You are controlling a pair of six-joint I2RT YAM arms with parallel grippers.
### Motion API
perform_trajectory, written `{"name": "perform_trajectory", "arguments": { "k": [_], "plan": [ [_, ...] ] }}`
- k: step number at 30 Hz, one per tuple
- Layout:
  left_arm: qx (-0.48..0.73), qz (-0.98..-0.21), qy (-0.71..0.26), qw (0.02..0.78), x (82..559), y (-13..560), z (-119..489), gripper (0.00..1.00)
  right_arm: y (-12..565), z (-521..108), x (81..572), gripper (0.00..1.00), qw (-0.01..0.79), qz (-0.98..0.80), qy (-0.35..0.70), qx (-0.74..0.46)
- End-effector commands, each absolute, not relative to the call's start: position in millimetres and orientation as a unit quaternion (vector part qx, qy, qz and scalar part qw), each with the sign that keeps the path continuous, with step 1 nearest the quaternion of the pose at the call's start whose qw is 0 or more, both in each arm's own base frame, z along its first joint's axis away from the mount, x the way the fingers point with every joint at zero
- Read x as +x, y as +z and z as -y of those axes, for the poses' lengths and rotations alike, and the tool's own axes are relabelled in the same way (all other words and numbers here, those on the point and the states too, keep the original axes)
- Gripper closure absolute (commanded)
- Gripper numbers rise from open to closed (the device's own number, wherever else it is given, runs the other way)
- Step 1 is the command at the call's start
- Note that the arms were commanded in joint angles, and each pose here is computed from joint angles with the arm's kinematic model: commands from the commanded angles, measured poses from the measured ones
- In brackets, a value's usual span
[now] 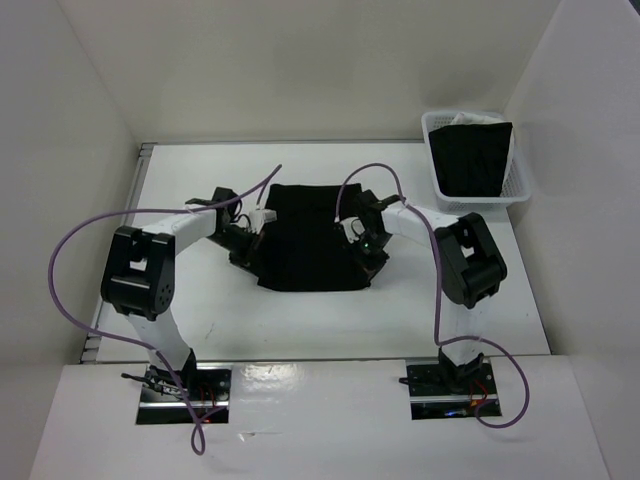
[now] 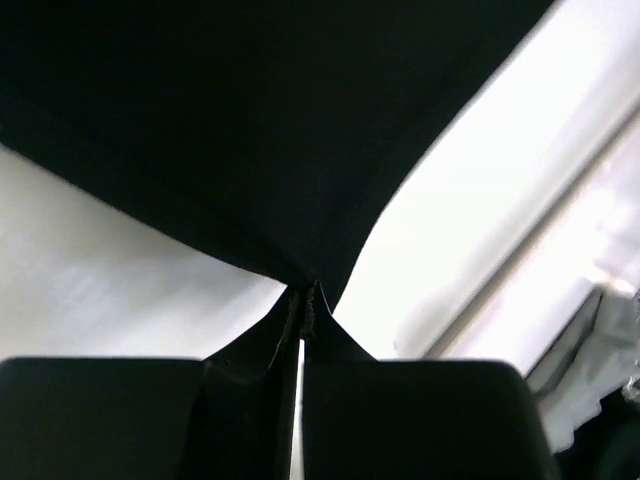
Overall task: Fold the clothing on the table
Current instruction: Fold the skirt
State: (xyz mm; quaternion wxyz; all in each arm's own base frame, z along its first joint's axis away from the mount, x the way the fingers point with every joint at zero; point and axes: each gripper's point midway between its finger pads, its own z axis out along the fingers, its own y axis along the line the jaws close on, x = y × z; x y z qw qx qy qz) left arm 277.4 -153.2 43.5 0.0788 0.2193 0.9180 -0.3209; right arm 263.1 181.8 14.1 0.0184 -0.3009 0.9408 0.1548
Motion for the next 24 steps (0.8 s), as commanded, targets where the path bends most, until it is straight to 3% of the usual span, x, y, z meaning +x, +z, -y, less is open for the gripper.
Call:
{"name": "perform_trajectory", "arguments": {
  "k": [1,10,24],
  "plan": [
    [0.284,-0.878,-0.368,0.112,265,87,161,1.00,52,-202,240,1.00,0.030,-0.911,0.176,-0.371],
    [0.349,-0.839,-0.386,0.158,236,129,169,1.00,95,-224,207,1.00,0.074,-0.868,0.201,-0.447],
    [0.341,-0.834,-0.337,0.273,252,184,157,1.00,152,-221,237,1.00,0.190,-0.863,0.170,-0.436]
  ]
}}
